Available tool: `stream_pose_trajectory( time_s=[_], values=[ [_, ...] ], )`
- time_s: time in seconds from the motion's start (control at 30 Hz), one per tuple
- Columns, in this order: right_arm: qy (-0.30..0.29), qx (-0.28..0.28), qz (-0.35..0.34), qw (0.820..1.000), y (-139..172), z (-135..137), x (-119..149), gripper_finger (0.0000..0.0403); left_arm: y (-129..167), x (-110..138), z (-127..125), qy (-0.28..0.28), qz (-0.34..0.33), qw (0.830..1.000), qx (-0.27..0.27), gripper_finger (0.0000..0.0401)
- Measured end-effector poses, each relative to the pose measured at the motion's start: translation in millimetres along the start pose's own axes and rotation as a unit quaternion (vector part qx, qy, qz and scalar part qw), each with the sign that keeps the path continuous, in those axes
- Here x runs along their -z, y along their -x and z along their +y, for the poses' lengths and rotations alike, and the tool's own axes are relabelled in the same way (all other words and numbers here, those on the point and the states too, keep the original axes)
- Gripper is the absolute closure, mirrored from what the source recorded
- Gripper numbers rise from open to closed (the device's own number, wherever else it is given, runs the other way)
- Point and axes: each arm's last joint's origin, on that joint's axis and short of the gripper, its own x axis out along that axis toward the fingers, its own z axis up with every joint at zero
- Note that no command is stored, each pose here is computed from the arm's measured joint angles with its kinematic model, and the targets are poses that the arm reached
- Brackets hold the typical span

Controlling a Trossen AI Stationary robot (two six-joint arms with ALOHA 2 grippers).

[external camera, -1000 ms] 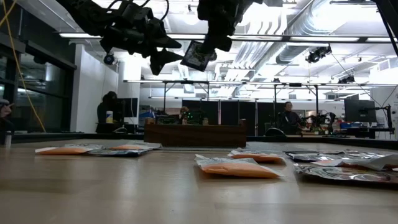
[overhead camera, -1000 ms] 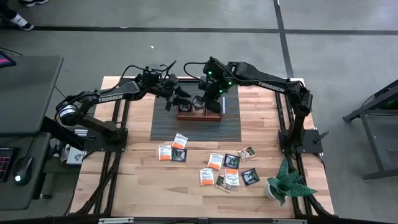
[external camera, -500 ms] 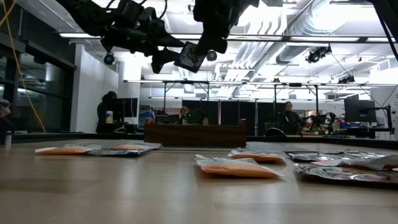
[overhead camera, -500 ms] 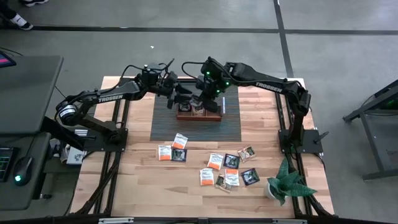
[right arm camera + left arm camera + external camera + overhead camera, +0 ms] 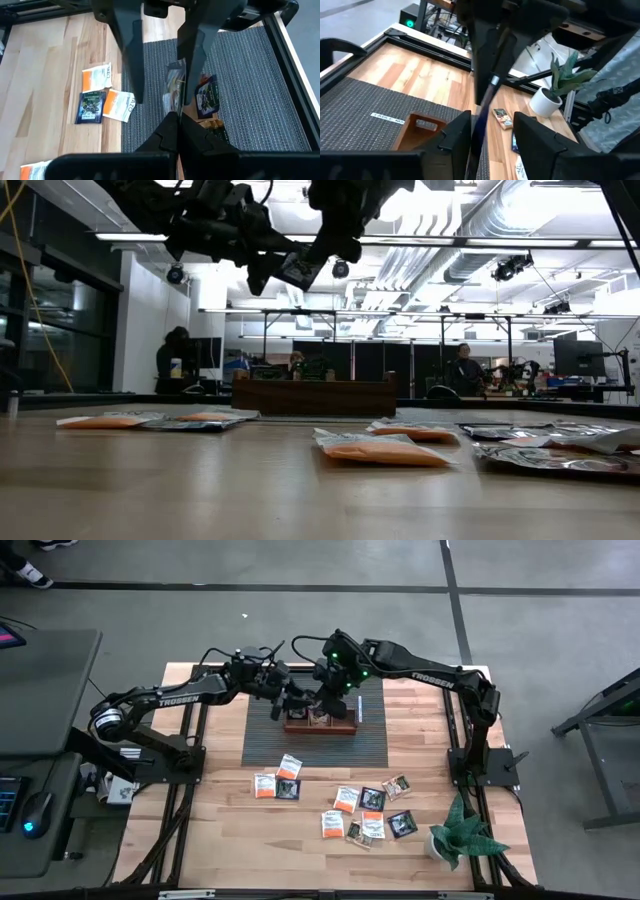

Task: Pick & Place Tea
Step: Put the violet tea bag into the left section of the wooden organizer

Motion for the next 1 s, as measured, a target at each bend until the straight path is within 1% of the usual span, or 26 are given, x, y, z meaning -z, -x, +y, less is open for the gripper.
stream_pose_trajectory(
  time_s=[0.1,0.2,0.27,0.37,0.4,0.6,0.7,0.83,1.0],
  values=[
    [-0.002,0.000,0.000,1.000,0.0,0.0,0.1,0.0403,0.0,-0.1,0.9,0.001,-0.003,1.000,-0.016,0.0272],
    [-0.004,0.000,0.001,1.000,0.0,0.0,0.2,0.0403,0.3,-0.3,2.1,0.002,-0.006,1.000,-0.029,0.0297],
    [-0.004,0.000,0.001,1.000,0.0,0.0,0.2,0.0403,0.4,-0.3,2.3,0.002,-0.006,0.999,-0.031,0.0323],
    [-0.004,0.000,0.001,1.000,0.0,0.0,0.3,0.0403,0.4,-0.3,2.2,0.001,-0.006,1.000,-0.031,0.0377],
    [-0.005,0.000,0.002,1.000,0.0,0.0,0.4,0.0403,0.3,-0.3,2.1,0.001,-0.006,1.000,-0.030,0.0389],
    [-0.016,0.002,0.001,1.000,0.0,-0.2,0.2,0.0401,0.3,-0.2,2.1,0.007,-0.005,1.000,-0.029,0.0399],
    [-0.027,0.015,0.001,1.000,0.0,-0.9,0.1,0.0392,0.4,-0.2,2.5,0.012,-0.006,0.999,-0.034,0.0400],
    [-0.047,0.028,-0.001,0.999,1.1,-4.7,0.1,0.0356,0.6,1.3,3.9,0.016,-0.003,0.998,-0.054,0.0400],
    [-0.076,0.037,-0.004,0.996,7.8,-9.4,0.7,0.0288,0.7,3.3,4.8,0.001,0.006,0.998,-0.064,0.0401]
  ],
)
